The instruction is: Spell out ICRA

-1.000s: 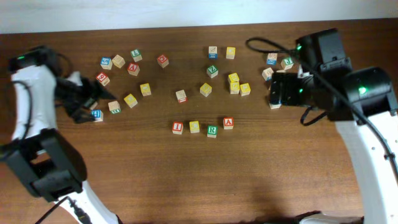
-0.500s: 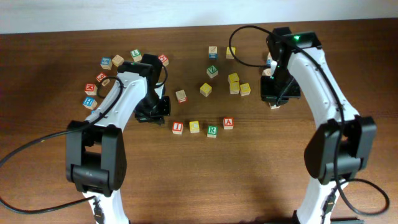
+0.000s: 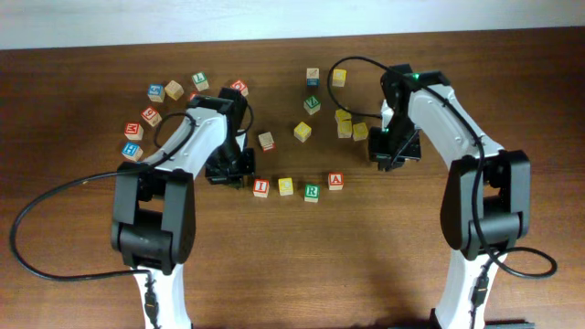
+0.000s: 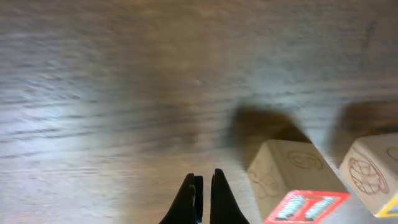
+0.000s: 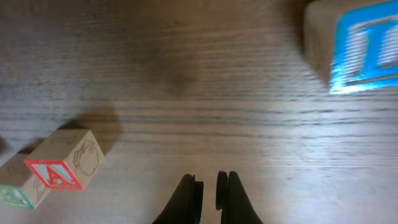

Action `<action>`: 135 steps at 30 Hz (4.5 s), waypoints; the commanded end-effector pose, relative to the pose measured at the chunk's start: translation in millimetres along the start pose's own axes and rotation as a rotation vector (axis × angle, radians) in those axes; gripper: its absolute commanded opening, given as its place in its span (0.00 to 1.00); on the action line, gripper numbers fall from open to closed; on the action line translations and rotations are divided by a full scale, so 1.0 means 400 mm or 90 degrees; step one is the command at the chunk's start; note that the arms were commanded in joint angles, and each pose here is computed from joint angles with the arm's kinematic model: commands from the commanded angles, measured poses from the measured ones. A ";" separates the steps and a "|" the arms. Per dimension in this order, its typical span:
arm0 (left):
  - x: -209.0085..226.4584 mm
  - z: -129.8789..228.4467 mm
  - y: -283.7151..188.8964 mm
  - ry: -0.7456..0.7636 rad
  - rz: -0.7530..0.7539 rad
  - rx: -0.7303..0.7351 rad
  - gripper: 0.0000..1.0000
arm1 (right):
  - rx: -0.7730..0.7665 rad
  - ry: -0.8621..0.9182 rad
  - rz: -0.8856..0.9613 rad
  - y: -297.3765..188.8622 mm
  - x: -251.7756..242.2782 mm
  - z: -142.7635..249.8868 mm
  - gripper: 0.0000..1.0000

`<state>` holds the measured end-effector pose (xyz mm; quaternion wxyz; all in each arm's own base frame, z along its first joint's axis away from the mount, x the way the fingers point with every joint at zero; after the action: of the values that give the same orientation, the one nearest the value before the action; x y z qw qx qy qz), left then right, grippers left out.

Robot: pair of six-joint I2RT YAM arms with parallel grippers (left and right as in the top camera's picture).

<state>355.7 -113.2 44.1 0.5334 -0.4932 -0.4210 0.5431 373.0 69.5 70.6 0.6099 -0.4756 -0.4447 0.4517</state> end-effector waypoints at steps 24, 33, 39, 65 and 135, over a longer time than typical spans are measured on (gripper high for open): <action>-0.068 0.016 0.061 0.034 -0.001 0.032 0.00 | 0.022 -0.140 -0.103 0.091 0.174 0.064 0.04; -0.069 0.011 0.061 0.035 0.001 0.026 0.00 | 0.051 -0.186 -0.089 0.100 0.205 0.112 0.04; -0.069 0.010 0.061 0.035 0.001 0.026 0.00 | 0.091 -0.151 -0.072 0.099 0.192 0.145 0.04; 0.118 -0.006 0.037 -0.097 0.020 0.043 0.00 | 0.081 -0.093 0.004 0.033 0.335 0.287 0.04; -0.034 -0.021 0.045 -0.085 0.102 0.024 0.00 | -0.075 -0.119 -0.082 0.123 0.246 0.103 0.05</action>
<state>363.0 -121.5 31.0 0.4698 -0.4804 -0.4133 0.6146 347.6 169.4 35.8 0.5694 -0.4422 -0.5430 0.4306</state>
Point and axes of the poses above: each gripper's point midway between its finger pads, its own y axis out along the fingers, its own x axis along the line the jaws close on, z = x × y, the point moved 3 cm from there along -y, back along the fingers, and after that the axes turned 4 degrees about y, right-handed, at the moved point
